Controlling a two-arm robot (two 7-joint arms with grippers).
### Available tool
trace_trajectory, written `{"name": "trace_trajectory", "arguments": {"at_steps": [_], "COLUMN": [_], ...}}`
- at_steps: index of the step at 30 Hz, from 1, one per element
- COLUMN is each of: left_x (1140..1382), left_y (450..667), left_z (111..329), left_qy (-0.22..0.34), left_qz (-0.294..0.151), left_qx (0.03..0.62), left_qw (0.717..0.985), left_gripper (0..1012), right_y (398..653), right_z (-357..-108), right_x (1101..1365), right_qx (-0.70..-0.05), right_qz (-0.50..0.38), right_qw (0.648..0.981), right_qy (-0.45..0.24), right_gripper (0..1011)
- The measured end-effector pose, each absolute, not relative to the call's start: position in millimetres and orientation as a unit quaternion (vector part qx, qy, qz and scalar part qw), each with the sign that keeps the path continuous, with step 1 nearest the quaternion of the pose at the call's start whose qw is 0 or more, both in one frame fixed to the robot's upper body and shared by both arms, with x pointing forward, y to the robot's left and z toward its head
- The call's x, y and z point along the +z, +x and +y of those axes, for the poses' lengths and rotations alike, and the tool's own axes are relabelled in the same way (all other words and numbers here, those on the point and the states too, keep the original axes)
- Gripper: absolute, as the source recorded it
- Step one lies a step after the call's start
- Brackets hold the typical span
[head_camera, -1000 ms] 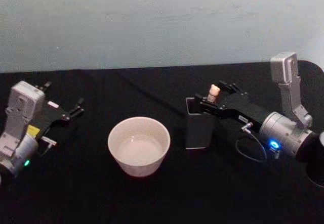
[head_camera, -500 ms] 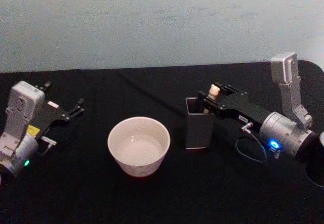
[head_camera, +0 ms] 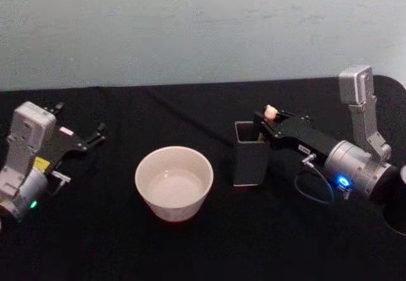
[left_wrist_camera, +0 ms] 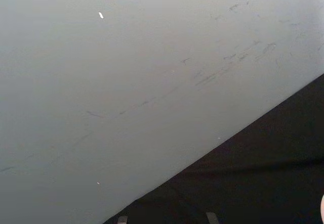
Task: Pick up the stirring spoon with one hand, stir inside the cup, then place it back in its original position.
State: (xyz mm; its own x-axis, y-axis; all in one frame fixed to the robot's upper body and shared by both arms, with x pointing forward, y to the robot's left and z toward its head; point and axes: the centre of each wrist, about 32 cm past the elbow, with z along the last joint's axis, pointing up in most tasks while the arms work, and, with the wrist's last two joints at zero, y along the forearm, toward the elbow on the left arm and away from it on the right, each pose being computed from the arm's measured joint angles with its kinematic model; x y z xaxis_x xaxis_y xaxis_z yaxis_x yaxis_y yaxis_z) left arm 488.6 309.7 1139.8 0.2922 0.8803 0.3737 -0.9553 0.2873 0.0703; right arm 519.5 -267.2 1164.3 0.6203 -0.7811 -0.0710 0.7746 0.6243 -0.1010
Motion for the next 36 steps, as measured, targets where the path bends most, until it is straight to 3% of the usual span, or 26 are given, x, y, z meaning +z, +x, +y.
{"name": "trace_trajectory", "arguments": {"at_steps": [13,36], "left_x": [1140,1140], "left_y": [489,489], "left_z": [310,310], "left_qy": [0.141,0.141], "left_qz": [-0.132,-0.132], "left_qx": [0.580,0.580], "left_qw": [0.791,0.791], "left_gripper": [1001,1001], "right_y": [516,518], "right_z": [-264,-265], "right_x": [1179,1244], "right_qx": [-0.410,-0.382], "right_qz": [0.031,-0.054], "right_qw": [0.911,0.921], "right_qy": [-0.018,0.048], "right_gripper": [210,210]}}
